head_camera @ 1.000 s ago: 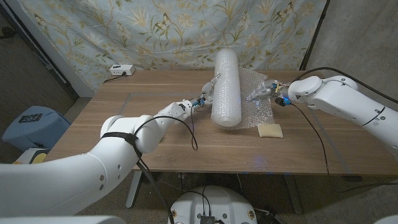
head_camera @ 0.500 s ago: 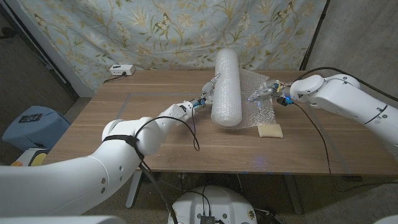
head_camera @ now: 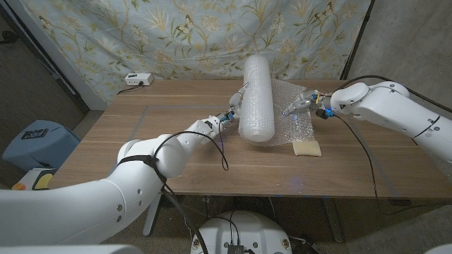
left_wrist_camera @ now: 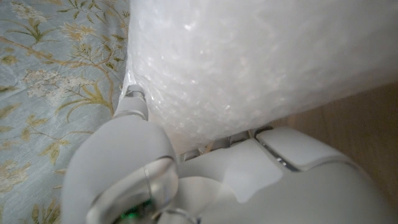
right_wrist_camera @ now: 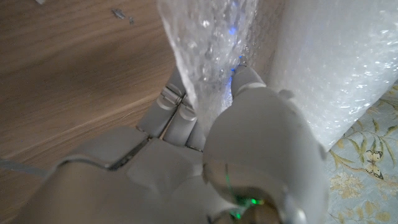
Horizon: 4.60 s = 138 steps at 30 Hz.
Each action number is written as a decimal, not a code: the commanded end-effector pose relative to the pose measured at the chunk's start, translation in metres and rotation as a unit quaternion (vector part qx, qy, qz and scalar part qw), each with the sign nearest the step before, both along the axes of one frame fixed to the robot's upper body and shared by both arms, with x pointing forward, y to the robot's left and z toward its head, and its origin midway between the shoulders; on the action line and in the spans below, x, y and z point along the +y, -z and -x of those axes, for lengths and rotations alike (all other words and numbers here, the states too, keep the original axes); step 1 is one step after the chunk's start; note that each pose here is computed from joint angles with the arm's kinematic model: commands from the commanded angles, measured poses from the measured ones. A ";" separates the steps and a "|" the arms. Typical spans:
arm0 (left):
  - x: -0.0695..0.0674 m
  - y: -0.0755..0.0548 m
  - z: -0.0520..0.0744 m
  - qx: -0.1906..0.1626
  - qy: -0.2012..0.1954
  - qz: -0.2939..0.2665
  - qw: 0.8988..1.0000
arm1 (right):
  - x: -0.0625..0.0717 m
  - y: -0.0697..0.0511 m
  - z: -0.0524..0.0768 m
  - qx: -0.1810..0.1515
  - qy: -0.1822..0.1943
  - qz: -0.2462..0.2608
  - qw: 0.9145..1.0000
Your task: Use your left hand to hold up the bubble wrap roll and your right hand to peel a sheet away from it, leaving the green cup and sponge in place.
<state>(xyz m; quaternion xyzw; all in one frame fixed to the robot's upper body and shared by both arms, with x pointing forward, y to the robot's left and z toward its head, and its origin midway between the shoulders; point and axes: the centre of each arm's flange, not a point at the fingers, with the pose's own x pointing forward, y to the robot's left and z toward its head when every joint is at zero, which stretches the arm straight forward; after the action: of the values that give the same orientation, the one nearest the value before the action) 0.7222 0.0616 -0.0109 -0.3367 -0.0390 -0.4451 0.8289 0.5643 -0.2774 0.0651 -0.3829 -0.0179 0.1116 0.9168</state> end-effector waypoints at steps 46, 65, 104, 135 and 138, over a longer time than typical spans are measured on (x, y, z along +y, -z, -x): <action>-0.013 0.013 0.008 0.031 0.035 0.091 0.995 | -0.029 -0.015 -0.007 0.020 0.025 0.009 0.999; -0.017 0.017 0.008 0.037 0.032 0.106 0.993 | -0.037 -0.013 -0.008 0.028 0.037 0.002 0.999; -0.039 0.018 0.005 0.088 0.009 0.147 0.985 | -0.046 -0.020 -0.004 0.030 0.054 0.013 0.998; -0.038 0.018 0.003 0.096 0.000 0.161 0.982 | -0.061 -0.024 -0.001 0.032 0.076 0.012 0.997; -0.039 0.018 0.003 0.099 -0.002 0.164 0.981 | -0.063 -0.026 -0.001 0.034 0.078 0.013 0.996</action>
<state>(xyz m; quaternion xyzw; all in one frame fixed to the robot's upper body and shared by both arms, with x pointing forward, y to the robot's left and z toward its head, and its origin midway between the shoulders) 0.7180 0.0239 -0.0294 -0.5050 -0.0301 -0.4042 0.7620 0.5659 -0.3345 0.0860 -0.3894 0.0404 0.0601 0.9182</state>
